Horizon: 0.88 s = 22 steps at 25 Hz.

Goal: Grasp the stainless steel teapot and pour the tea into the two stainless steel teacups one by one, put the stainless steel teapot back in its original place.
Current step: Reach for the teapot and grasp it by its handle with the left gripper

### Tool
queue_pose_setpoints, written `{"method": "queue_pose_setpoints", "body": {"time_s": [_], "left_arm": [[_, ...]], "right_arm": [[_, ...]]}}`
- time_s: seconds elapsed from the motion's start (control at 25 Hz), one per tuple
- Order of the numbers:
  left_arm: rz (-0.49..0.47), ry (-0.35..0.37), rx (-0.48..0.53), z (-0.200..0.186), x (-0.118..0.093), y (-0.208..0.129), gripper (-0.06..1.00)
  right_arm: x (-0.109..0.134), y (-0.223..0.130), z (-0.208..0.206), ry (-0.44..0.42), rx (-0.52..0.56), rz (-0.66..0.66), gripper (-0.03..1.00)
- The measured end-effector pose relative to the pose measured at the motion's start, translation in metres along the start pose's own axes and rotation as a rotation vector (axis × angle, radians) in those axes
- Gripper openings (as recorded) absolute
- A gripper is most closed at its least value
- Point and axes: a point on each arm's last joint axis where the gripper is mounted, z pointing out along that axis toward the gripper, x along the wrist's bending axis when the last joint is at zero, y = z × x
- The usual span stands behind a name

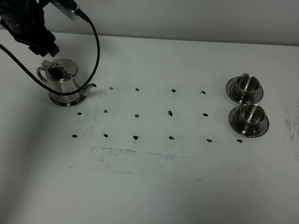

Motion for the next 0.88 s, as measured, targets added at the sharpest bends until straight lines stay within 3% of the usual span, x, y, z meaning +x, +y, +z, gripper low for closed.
{"method": "queue_pose_setpoints", "body": {"time_s": [0.2,0.32,0.4,0.64,0.76,0.88], "left_arm": [[-0.017,0.025,-0.014,-0.031,0.006,-0.013,0.57],[-0.088,0.047,-0.051,-0.036,0.011,-0.032,0.57],[-0.177,0.043,-0.068,-0.033,0.015,-0.046,0.57],[-0.560,-0.020,-0.133,-0.010,0.029,-0.067,0.57],[-0.690,-0.073,-0.182,0.004,0.029,-0.063,0.57],[-0.760,-0.114,-0.212,0.019,0.026,-0.058,0.57]], "right_arm": [[0.000,0.000,0.000,0.000,0.000,0.000,0.53],[0.000,0.000,0.000,0.001,0.000,0.000,0.53],[0.000,0.000,0.000,0.000,0.000,0.000,0.53],[0.000,0.000,0.000,0.000,0.000,0.000,0.53],[0.000,0.000,0.000,0.000,0.000,0.000,0.53],[0.000,0.000,0.000,0.000,0.000,0.000,0.53]]}}
